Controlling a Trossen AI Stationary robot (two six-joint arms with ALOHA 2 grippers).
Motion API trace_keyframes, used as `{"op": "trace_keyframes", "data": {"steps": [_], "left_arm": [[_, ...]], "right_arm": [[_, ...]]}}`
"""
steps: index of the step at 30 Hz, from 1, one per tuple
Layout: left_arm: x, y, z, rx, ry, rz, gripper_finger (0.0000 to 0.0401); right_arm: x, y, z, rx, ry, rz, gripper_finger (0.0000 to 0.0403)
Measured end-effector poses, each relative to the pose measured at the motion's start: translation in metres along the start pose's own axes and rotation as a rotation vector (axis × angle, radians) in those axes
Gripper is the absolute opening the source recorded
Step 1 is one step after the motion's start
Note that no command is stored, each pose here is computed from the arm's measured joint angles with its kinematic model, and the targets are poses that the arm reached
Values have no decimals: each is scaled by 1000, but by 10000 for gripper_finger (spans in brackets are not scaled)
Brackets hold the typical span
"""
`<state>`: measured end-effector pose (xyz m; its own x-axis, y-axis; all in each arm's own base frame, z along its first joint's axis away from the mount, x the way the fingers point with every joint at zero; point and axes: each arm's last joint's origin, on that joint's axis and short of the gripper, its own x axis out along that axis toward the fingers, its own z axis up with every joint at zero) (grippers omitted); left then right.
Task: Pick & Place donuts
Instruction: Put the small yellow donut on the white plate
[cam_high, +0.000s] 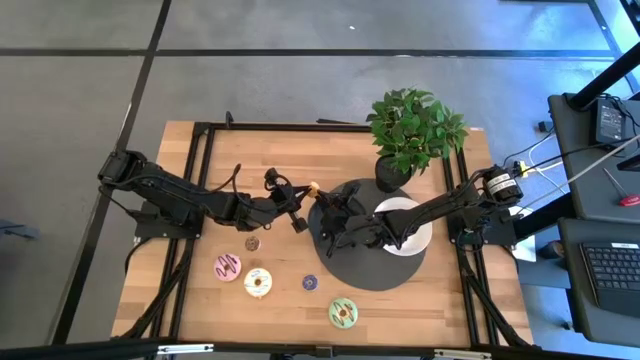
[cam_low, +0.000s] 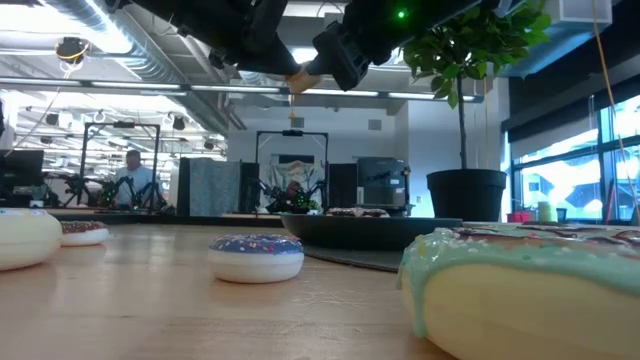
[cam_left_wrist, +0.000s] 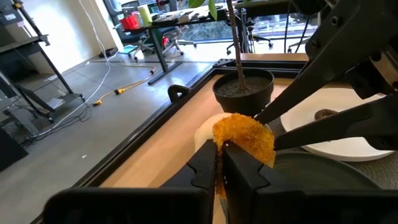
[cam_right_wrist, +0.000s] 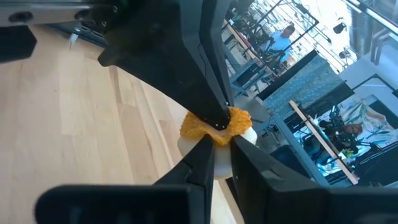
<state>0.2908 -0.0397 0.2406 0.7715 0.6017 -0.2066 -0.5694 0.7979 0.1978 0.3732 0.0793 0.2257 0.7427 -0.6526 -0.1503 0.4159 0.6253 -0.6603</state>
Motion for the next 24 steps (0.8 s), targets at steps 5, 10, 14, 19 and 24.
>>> {"op": "trace_keyframes", "data": {"steps": [5,10,14,19,24], "left_arm": [[0,0,0,0,0,2,35],[0,0,0,-1,0,4,56],[0,0,0,0,0,3,69],[0,0,0,-1,0,2,83],[0,0,0,-1,-1,7,108]], "right_arm": [[0,0,0,-1,0,0,52],[0,0,0,-1,1,1,52],[0,0,0,-2,2,-2,52],[0,0,0,-2,2,-2,52],[0,0,0,-2,6,-9,52]]}}
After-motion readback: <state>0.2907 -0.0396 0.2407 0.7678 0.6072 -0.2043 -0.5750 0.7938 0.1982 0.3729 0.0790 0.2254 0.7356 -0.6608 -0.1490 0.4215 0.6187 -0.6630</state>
